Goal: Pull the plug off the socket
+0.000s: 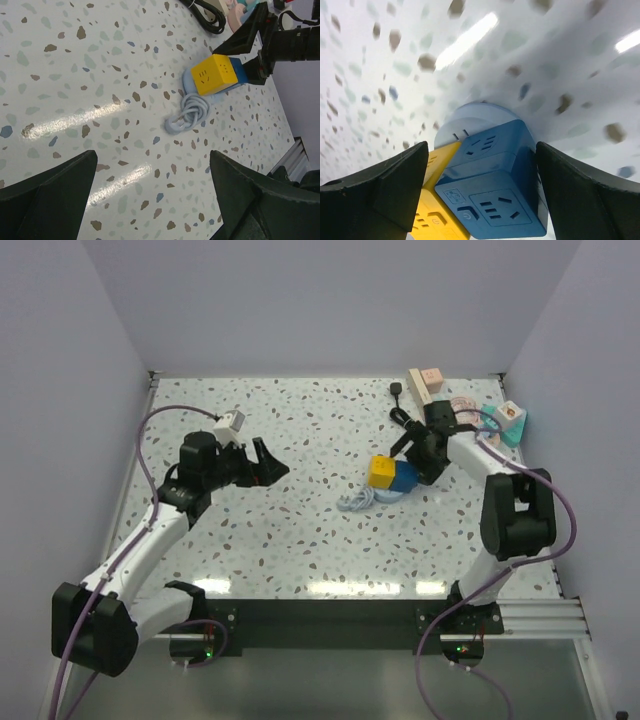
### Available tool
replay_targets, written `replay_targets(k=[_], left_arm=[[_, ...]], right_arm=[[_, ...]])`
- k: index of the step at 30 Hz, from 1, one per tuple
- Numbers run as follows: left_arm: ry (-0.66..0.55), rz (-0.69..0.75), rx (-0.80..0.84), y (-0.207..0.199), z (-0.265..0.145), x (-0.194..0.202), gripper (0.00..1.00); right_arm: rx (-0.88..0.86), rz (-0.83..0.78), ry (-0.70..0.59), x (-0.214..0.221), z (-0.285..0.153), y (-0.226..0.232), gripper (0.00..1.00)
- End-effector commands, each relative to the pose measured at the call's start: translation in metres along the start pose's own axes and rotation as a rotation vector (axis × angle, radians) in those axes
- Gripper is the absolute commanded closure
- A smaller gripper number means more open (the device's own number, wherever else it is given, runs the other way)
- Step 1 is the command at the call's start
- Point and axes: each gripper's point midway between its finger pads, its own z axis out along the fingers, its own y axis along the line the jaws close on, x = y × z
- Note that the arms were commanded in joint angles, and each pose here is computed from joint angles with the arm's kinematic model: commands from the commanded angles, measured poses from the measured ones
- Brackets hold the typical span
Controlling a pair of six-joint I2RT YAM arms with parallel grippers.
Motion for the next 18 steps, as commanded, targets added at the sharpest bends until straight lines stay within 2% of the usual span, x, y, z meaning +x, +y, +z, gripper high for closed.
replay_targets(k=[1, 7, 12, 14, 18], left_arm=[[-0.024, 0.0, 0.003, -0.004, 0.005, -0.003, 0.0], [-0.008, -0.005, -0.022, 0.0, 0.009, 0.004, 0.0], [0.018, -0.009, -0.035, 0.003, 0.014, 0.011, 0.0], [0.026, -0.004, -0.036, 0.004, 0.016, 0.012, 0.0], [0.038, 0.009, -0.04, 0.006, 0.02, 0.013, 0.0]], right_arm=[[-0.067, -0.013, 0.128, 0.062, -0.006, 0.037, 0.09], [-0.127, -0.045, 0.189, 0.114, -0.002, 0.086, 0.09], [-0.268, -0.129, 0.279, 0.147, -0.016, 0.141, 0.08], [-0.29, -0.173, 0.297, 0.146, -0.024, 0.152, 0.08], [-0.24, -0.286, 0.189, 0.108, -0.041, 0.15, 0.04]])
